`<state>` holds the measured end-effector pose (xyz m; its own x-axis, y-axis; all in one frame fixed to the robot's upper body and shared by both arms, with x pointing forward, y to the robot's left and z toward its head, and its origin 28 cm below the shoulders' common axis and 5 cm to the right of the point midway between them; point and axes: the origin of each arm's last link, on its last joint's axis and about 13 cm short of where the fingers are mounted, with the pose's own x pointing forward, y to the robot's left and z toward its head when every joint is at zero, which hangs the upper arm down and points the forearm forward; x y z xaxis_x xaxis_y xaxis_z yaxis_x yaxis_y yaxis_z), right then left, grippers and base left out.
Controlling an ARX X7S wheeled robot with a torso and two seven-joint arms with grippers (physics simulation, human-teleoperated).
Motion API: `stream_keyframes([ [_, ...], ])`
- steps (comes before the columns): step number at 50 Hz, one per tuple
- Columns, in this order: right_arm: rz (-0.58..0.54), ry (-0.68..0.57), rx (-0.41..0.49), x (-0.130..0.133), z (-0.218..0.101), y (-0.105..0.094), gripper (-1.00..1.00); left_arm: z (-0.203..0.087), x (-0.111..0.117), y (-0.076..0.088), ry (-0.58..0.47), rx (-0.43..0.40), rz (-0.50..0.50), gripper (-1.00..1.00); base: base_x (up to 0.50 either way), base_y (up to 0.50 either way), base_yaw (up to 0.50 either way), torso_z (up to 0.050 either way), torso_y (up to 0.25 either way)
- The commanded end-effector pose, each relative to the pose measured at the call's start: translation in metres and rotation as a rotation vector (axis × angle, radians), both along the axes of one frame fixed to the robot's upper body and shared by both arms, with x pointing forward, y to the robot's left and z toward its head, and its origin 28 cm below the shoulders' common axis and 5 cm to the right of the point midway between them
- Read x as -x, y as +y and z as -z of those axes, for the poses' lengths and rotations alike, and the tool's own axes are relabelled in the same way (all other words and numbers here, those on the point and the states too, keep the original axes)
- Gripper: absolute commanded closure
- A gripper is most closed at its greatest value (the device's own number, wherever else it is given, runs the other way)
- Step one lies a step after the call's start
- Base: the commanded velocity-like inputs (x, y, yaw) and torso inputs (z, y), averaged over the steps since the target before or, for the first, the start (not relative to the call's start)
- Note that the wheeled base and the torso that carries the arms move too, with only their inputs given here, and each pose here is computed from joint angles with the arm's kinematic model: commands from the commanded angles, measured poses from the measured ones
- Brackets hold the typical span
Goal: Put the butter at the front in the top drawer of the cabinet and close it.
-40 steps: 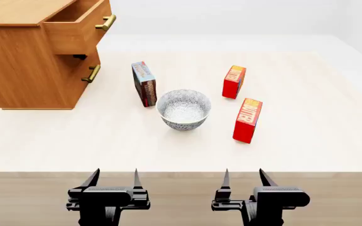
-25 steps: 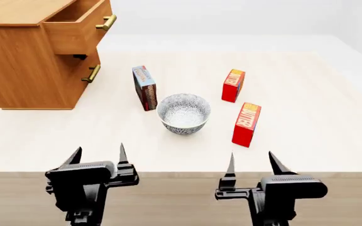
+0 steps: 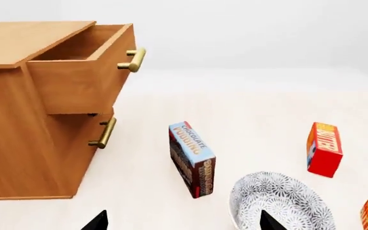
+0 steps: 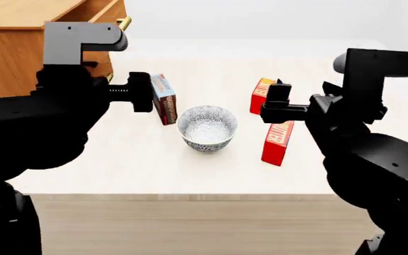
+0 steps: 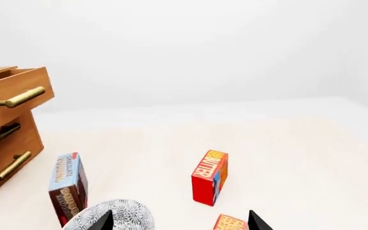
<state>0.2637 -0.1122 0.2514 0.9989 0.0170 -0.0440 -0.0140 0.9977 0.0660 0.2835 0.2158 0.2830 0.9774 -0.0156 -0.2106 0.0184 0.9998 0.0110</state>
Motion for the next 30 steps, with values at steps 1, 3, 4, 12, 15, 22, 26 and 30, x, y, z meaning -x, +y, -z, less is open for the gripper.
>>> stream_keyframes([
  [1,-0.097,0.01,0.058,0.011,-0.079,-0.007,-1.0,-0.081,-0.006,0.013,-0.016,-0.108,0.02,-1.0,0.0,0.0,0.0,0.0,0.0],
  [3,-0.094,0.012,0.063,0.009,-0.085,-0.007,-1.0,-0.089,-0.009,0.013,-0.017,-0.109,0.019,-1.0,0.0,0.0,0.0,0.0,0.0],
  [4,-0.092,0.01,0.061,0.008,-0.087,-0.007,-1.0,-0.092,-0.011,0.013,-0.017,-0.108,0.018,-1.0,0.0,0.0,0.0,0.0,0.0],
  [12,-0.099,-0.053,0.069,0.013,-0.103,-0.008,-1.0,-0.114,-0.015,0.013,-0.055,-0.101,0.02,-1.0,0.09,0.0,0.0,0.0,0.0],
  [15,-0.102,-0.057,0.067,0.016,-0.103,-0.008,-1.0,-0.114,-0.016,0.012,-0.058,-0.098,0.022,-1.0,0.5,0.0,0.0,0.0,0.0],
  [22,-0.127,-0.065,0.053,0.02,-0.101,-0.005,-1.0,-0.11,-0.017,0.011,-0.05,-0.09,0.032,-1.0,0.5,0.0,0.0,0.0,0.0],
  [26,-0.137,-0.074,0.045,0.022,-0.101,-0.005,-1.0,-0.107,-0.017,0.011,-0.045,-0.085,0.04,-1.0,0.5,0.0,0.0,0.0,0.0],
  [30,-0.142,-0.074,0.042,0.023,-0.099,-0.005,-1.0,-0.103,-0.017,0.01,-0.037,-0.081,0.05,-1.0,0.5,0.0,0.0,0.0,0.0],
])
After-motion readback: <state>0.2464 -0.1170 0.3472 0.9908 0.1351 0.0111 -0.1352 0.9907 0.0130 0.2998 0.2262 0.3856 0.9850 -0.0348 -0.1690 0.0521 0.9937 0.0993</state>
